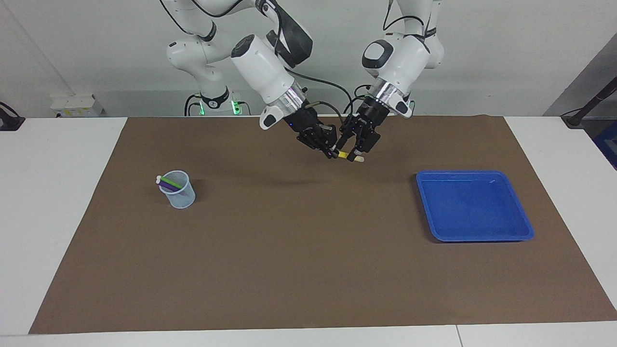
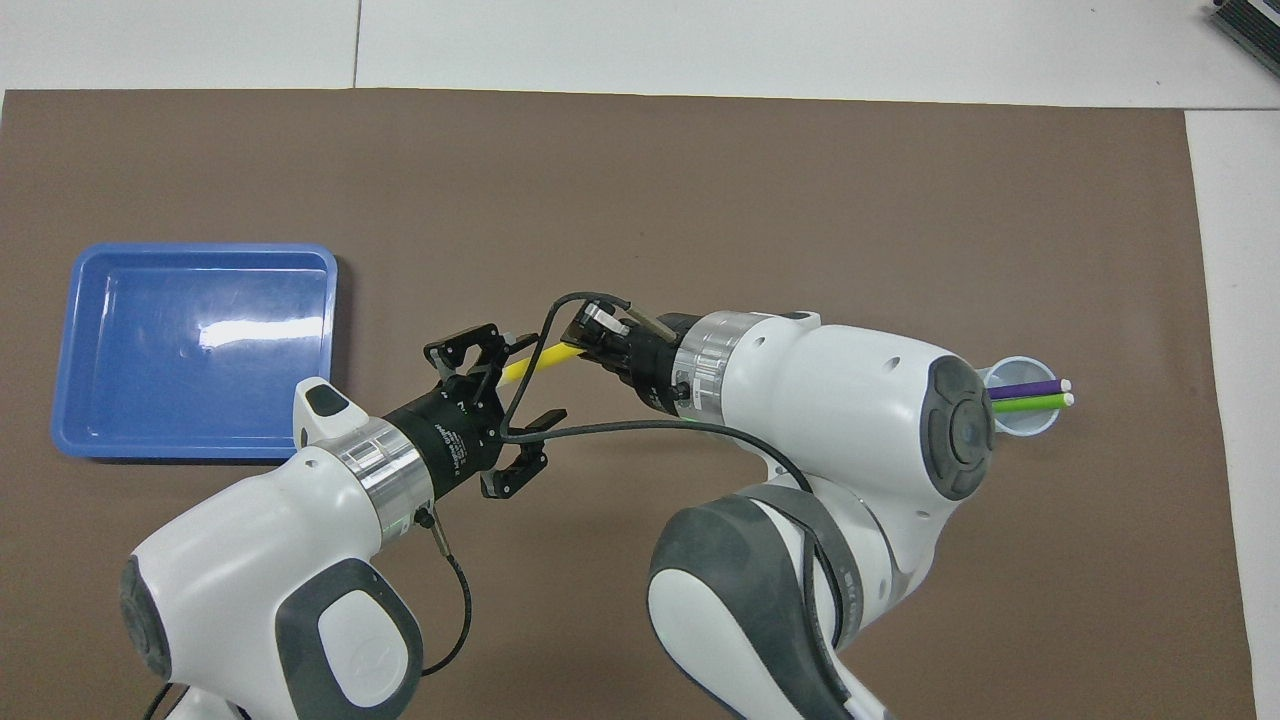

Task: Right arm passes pens to left for tray arrangement
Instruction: 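Close the left gripper on the yellow pen held by the right gripper, then carry the yellow pen to the tray while the right gripper returns, then lower the yellow pen into the tray and open the left gripper, then grasp the purple pen in the cup with the right gripper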

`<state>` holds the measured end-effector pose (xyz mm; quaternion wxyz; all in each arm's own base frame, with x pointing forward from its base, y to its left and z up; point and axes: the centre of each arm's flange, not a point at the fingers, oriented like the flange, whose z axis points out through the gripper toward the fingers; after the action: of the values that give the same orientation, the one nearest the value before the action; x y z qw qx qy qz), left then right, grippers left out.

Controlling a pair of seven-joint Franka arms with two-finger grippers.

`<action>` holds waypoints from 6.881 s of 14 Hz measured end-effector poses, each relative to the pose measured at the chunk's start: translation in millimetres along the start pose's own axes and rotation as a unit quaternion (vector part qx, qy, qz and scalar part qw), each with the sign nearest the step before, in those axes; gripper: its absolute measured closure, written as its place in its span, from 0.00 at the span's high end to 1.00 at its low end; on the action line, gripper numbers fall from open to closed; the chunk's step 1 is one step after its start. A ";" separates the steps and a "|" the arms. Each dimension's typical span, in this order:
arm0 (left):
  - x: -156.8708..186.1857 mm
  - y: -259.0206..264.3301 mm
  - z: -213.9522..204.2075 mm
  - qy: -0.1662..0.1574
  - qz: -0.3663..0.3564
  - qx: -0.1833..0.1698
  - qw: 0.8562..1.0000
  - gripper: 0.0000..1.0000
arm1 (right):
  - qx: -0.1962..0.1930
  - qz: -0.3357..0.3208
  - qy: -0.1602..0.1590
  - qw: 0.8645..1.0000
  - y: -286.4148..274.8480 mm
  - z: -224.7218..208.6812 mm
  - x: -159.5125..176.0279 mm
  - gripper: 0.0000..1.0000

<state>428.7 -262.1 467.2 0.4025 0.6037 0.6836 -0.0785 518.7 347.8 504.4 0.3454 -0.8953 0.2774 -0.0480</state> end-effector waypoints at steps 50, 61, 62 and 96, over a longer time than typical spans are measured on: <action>299.9 135.6 -39.1 0.025 0.694 0.387 0.606 0.19 | -0.271 -0.812 -0.232 0.462 306.5 -144.4 250.7 1.00; 330.1 129.0 1.0 0.032 0.700 0.375 0.607 0.19 | -0.274 -0.812 -0.227 0.463 309.7 -144.2 251.8 0.70; 330.1 129.2 1.0 0.033 0.700 0.375 0.607 0.19 | -0.275 -0.807 -0.226 0.471 310.8 -143.3 251.5 0.63; 174.1 178.5 -117.0 0.032 0.599 0.333 0.727 0.70 | -0.295 -0.678 -0.225 0.634 320.7 -145.9 247.7 0.40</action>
<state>543.2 -13.7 500.1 0.1166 0.9853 0.1222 -0.0240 538.0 -64.6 381.8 -0.0155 -0.8685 -0.4950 0.0191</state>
